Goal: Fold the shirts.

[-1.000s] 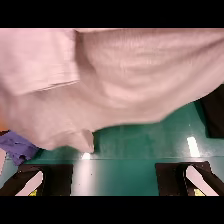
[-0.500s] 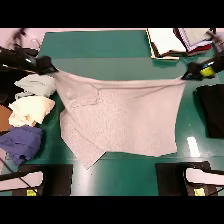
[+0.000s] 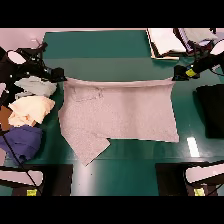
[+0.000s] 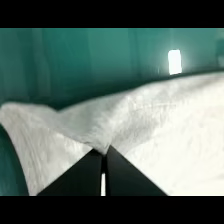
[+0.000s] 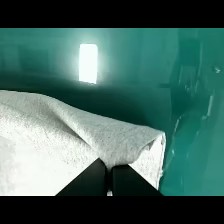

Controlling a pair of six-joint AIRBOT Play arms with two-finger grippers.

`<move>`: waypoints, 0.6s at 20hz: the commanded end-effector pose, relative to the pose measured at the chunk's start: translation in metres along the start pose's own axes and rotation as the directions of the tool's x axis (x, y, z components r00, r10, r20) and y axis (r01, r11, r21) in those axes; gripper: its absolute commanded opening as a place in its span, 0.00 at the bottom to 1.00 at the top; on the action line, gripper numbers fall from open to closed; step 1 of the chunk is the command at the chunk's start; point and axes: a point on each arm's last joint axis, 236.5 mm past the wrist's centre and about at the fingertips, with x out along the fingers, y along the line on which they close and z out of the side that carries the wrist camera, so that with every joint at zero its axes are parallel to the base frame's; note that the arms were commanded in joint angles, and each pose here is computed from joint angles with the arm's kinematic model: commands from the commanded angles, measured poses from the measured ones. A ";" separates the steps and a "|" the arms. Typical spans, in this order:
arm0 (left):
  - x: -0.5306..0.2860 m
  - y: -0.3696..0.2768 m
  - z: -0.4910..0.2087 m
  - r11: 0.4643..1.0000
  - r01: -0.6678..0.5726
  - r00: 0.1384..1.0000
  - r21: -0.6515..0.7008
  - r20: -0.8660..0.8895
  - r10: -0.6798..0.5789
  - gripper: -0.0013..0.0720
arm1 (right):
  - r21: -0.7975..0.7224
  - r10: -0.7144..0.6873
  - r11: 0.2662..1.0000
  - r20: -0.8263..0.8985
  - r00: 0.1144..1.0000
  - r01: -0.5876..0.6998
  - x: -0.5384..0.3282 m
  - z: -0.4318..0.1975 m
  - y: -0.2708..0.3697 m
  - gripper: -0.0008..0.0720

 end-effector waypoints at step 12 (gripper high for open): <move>0.012 0.028 -0.093 0.990 -0.100 0.964 -0.103 -0.255 0.071 0.67 | 0.125 0.094 0.989 -0.065 0.993 -0.085 0.019 -0.066 -0.001 0.58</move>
